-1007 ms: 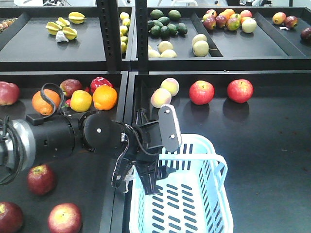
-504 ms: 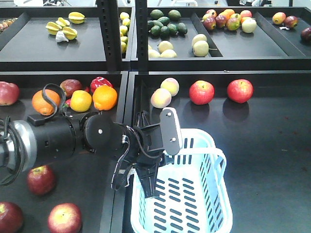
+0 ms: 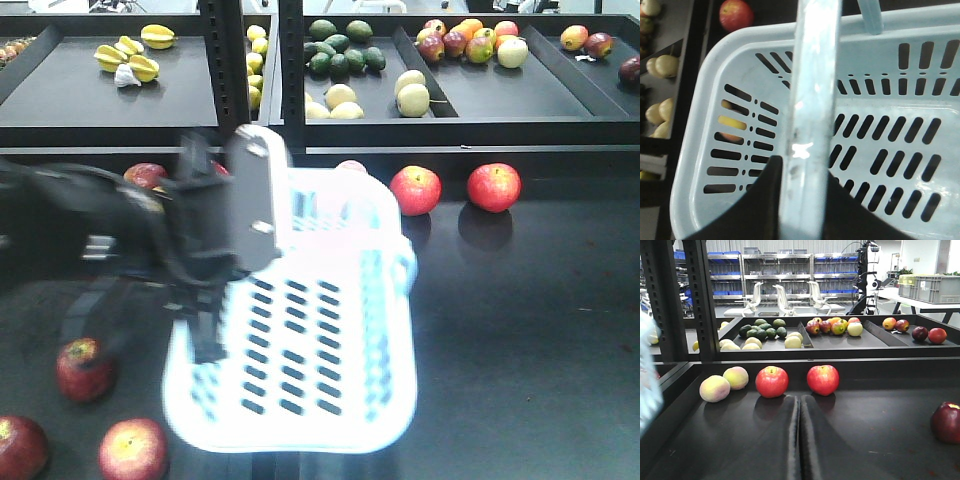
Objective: Pick three apples into basket with both arms
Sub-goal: 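Close the left gripper on the basket handle and lift it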
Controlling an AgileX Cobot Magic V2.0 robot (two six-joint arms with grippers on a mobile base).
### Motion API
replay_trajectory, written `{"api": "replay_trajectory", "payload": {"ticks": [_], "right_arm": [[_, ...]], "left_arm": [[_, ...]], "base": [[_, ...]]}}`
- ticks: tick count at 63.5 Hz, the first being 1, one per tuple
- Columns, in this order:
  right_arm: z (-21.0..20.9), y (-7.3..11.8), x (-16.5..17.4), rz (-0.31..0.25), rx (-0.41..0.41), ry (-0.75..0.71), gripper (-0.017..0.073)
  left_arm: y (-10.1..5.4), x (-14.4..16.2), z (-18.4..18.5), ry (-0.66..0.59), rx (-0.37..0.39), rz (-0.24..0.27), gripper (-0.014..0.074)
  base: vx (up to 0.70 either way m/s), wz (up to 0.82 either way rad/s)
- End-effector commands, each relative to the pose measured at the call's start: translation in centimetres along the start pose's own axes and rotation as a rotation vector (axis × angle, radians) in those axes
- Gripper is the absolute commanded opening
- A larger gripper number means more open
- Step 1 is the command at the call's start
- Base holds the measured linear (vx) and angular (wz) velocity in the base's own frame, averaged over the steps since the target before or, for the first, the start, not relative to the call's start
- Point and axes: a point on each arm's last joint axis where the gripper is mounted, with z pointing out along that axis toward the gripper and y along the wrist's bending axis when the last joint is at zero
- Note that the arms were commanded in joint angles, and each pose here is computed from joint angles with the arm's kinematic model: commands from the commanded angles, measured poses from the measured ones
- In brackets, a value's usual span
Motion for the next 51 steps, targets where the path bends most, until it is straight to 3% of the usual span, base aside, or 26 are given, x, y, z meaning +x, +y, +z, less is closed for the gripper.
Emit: {"api": "replay_trajectory", "payload": {"ticks": [1, 25, 39, 51], "right_arm": [[-0.1, 0.0, -0.3, -0.009, -0.002, -0.071, -0.0009], [-0.1, 0.0, -0.3, -0.009, -0.002, -0.071, -0.0009], [-0.1, 0.0, -0.3, -0.009, -0.002, -0.071, -0.0009], [-0.1, 0.0, -0.2, -0.009, -0.002, -0.069, -0.0009]], "left_arm": [[1.5, -0.8, -5.8, -0.061, -0.178, -0.015, -0.0008], [-0.2, 0.3, -18.3, -0.194, -0.394, -0.034, -0.0008], [-1.7, 1.5, -20.4, -0.149, -0.353, -0.044, -0.0008], [-1.8, 1.6, -20.6, -0.145, -0.349, -0.045, -0.0008]], "base": [[0.0, 0.0], [0.0, 0.0], [0.0, 0.0], [0.0, 0.0]]}}
